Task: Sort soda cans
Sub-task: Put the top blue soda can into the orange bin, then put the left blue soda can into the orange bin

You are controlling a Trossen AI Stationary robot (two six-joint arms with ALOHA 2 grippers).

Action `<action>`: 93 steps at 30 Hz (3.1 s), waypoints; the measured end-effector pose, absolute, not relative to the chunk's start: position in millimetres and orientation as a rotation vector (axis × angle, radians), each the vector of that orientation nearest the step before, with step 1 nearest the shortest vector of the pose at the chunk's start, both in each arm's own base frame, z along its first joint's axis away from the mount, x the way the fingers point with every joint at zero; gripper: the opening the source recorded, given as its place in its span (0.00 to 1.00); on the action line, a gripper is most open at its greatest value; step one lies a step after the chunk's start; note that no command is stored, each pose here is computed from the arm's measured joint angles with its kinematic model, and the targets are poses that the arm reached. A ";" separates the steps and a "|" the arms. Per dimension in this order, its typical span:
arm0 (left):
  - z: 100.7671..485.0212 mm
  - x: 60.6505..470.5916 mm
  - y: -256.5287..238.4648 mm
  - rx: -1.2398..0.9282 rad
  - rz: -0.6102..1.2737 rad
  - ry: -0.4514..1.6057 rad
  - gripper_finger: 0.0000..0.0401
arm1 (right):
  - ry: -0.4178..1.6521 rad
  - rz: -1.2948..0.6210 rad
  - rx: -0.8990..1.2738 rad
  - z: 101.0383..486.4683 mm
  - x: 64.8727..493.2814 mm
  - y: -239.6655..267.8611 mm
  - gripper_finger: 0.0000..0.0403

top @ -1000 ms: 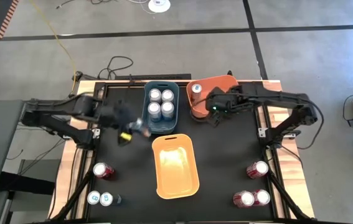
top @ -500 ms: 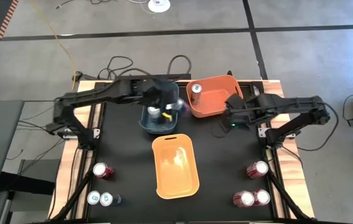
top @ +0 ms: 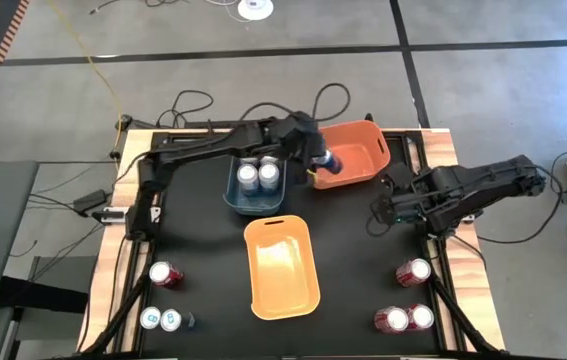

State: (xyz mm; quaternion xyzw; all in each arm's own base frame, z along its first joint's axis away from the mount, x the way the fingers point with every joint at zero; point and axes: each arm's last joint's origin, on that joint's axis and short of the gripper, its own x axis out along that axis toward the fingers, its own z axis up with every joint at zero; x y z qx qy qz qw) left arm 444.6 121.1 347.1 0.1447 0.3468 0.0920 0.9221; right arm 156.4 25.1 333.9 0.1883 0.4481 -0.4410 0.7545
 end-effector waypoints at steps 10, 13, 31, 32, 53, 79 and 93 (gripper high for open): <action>304.4 470.2 137.6 0.315 0.256 0.968 0.55 | 1.021 -0.985 0.370 314.1 156.3 27.0 0.72; 295.6 472.5 137.7 0.307 0.244 1.007 0.55 | 1.027 -0.998 0.347 309.8 155.5 26.4 0.72; 261.8 486.7 142.0 0.334 0.184 1.057 0.60 | 1.016 -0.994 0.296 309.5 156.0 25.6 0.72; 261.6 486.7 142.0 0.331 0.180 1.056 0.60 | 1.017 -0.992 0.293 309.6 156.0 25.6 0.72; 265.6 485.5 146.6 0.345 0.180 1.043 0.61 | 0.968 -0.971 0.293 310.2 161.3 26.2 0.72; 269.1 483.1 144.2 0.522 0.194 1.102 0.84 | 0.775 -0.994 0.089 305.6 184.0 36.1 0.72; 285.9 480.2 145.6 0.571 0.213 1.073 0.84 | 0.809 -1.027 0.064 305.3 182.3 29.3 0.72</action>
